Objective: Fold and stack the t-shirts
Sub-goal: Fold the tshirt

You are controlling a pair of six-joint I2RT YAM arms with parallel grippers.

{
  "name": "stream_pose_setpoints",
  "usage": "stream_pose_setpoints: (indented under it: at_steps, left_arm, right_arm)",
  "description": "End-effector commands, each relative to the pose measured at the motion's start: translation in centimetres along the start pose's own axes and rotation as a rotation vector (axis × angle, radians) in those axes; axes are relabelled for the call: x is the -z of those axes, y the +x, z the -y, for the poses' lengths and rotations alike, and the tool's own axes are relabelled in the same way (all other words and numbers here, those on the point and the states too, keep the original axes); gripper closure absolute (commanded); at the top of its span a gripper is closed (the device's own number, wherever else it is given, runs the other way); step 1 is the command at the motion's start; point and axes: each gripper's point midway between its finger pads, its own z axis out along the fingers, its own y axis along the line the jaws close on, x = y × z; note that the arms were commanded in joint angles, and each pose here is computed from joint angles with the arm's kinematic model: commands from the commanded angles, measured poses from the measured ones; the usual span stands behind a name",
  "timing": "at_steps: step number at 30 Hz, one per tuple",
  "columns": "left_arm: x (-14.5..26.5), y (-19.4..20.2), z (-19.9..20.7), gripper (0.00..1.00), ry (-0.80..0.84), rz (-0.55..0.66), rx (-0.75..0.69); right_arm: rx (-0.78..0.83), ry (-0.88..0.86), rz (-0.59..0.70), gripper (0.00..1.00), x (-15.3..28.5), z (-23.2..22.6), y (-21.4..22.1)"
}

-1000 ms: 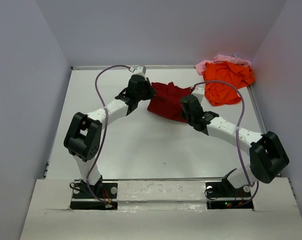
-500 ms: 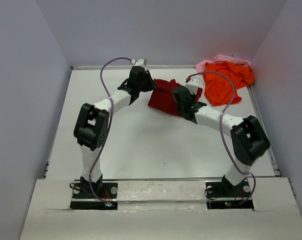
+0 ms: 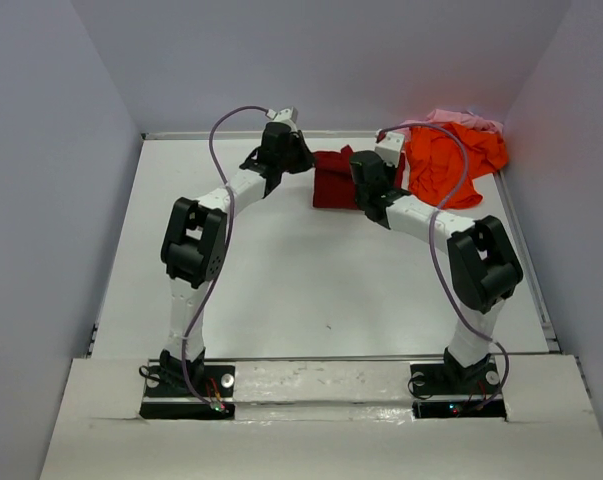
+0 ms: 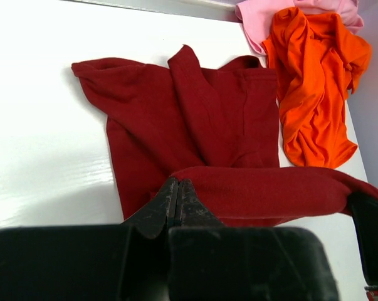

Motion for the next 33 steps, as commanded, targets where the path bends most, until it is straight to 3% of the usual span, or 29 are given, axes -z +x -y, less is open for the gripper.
stream_pose_setpoints:
  at_steps: [1, 8, 22, 29, 30, 31, 32, 33]
  left_arm:
    - [0.0, -4.0, 0.5, 1.00, 0.042, 0.074, -0.018]
    - [-0.5, -4.1, -0.7, 1.00, 0.022, 0.084, -0.013]
    - [-4.2, -7.4, -0.7, 1.00, 0.075, 0.141, -0.006]
    - [-7.5, -6.9, -2.8, 1.00, 0.093, 0.140, 0.096]
    - [-7.8, -7.1, -2.8, 1.00, 0.097, 0.147, 0.112]
    - [-8.5, -6.3, -3.6, 1.00, 0.086, 0.135, 0.123]
    - [-8.7, -6.5, -3.8, 0.89, 0.084, 0.139, 0.129]
    - [-9.1, -5.8, -4.4, 0.78, 0.070, 0.132, 0.138]
  right_arm:
    - [-0.035, 0.056, 0.119, 1.00, -2.1, 0.3, -4.1]
    - [0.022, 0.054, 0.100, 1.00, -4.3, -1.2, -2.3]
    - [-0.020, 0.114, 0.184, 1.00, -9.7, -0.1, -6.5]
    - [0.043, 0.104, 0.171, 1.00, -14.7, -1.6, -5.2]
    - [0.044, 0.100, 0.159, 0.97, -15.6, -1.6, -4.9]
    - [0.078, 0.069, 0.123, 0.57, -16.1, -2.5, -3.7]
    - [0.068, 0.066, 0.101, 0.42, -17.5, -2.9, -3.2]
    - [0.088, 0.048, 0.046, 0.15, -18.0, -3.0, -1.8]
